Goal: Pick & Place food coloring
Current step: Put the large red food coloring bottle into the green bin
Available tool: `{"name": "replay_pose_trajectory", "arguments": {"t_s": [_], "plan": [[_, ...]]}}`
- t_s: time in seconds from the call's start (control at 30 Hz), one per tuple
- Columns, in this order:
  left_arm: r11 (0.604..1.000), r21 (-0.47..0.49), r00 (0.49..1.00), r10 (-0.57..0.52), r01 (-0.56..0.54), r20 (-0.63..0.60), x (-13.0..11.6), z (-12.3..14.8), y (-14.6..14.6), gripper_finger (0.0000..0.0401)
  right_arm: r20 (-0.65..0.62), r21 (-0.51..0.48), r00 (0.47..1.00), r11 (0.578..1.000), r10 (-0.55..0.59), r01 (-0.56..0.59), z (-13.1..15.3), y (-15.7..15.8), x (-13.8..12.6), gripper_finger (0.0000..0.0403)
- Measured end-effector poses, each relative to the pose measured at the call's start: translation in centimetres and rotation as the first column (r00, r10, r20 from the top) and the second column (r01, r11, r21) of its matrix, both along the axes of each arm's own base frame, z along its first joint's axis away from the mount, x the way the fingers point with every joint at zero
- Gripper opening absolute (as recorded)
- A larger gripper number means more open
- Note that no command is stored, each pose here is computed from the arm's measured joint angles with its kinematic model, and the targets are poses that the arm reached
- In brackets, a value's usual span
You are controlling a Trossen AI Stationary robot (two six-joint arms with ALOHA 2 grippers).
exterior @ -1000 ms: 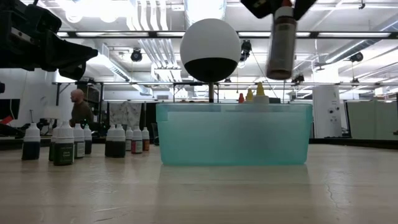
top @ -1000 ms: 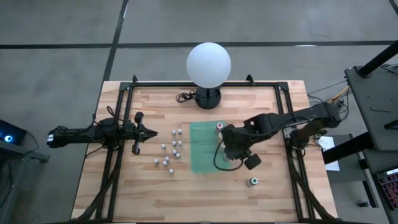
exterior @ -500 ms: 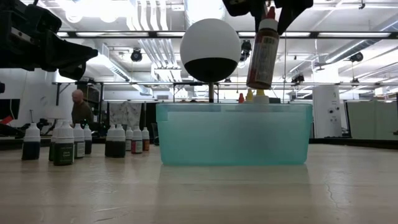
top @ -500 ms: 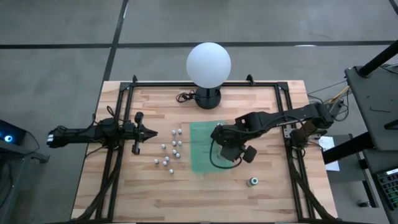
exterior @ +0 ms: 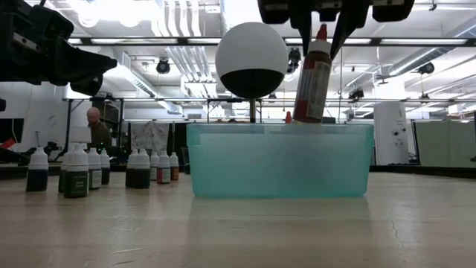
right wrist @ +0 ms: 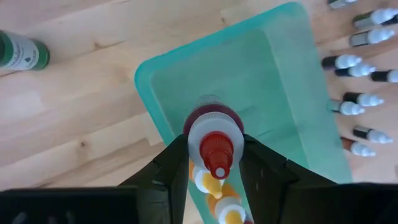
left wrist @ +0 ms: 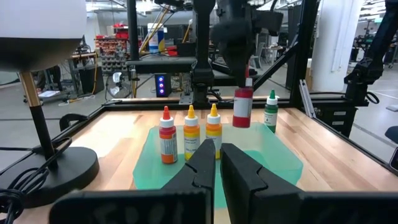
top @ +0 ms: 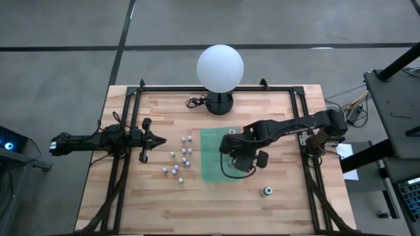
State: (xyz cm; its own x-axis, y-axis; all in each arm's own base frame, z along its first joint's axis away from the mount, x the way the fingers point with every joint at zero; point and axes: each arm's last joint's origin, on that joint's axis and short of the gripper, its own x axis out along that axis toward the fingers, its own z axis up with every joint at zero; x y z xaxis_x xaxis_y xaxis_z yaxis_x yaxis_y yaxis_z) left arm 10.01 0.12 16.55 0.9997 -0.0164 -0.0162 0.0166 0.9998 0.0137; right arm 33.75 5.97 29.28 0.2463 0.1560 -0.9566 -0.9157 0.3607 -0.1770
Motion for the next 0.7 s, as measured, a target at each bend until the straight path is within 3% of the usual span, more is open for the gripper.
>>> {"name": "replay_pose_trajectory", "arguments": {"t_s": [0.37,0.7], "plan": [[1.0,0.0,1.0,0.0,0.0,0.0,0.0,0.0,0.0,0.0,-0.076,-0.009,0.997,0.999,-0.033,0.033,-2.4,-0.7,1.3,0.0114],[1.0,0.0,1.0,0.0,0.0,0.0,0.0,0.0,0.0,0.0,-0.144,0.033,0.989,0.999,-0.028,0.033,-4.1,-1.0,0.7,0.0118]]}}
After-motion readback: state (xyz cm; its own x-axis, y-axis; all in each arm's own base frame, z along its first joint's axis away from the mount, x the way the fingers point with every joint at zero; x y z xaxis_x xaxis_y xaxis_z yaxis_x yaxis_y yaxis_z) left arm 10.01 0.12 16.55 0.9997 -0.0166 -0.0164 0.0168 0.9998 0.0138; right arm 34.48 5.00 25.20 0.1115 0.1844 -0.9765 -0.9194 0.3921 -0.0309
